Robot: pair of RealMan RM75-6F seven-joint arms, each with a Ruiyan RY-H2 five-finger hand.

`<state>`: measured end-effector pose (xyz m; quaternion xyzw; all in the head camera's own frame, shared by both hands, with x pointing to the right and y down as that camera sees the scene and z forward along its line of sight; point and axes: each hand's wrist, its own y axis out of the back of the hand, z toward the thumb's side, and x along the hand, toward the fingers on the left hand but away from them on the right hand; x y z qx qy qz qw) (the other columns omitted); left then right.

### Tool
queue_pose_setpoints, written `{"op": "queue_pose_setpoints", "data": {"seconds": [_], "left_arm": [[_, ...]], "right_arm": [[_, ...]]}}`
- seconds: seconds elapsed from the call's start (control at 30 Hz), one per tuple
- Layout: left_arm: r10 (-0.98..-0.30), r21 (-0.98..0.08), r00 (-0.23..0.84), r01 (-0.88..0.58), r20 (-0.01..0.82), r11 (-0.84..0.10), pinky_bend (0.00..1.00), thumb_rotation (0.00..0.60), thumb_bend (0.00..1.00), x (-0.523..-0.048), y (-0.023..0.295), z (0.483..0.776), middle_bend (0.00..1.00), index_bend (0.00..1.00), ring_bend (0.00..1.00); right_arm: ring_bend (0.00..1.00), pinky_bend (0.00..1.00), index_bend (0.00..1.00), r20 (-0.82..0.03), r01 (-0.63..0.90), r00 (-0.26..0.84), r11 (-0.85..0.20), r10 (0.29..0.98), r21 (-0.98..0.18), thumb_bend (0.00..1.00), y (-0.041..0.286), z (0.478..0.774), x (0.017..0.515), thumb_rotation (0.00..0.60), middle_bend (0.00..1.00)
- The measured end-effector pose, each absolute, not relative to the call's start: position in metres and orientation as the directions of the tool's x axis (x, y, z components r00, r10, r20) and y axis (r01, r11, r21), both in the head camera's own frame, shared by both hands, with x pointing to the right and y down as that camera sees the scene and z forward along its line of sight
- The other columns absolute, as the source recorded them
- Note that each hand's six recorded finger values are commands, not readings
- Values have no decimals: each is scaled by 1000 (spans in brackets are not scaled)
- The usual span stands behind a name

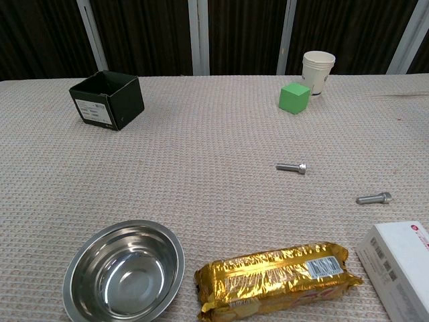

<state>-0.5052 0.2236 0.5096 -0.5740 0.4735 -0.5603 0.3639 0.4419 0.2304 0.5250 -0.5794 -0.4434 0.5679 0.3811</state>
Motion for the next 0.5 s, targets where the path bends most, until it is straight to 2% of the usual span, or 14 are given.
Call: {"op": "queue_pose_setpoints", "data": {"seconds": [0.5], "left_arm": [[-955, -954, -90, -125, 283, -271, 9, 600, 43, -506, 223, 508, 107, 140, 10]], "right_arm": [[0, 0, 174, -345, 110, -27, -340, 938, -934, 184, 233, 527, 440, 600, 0]]}}
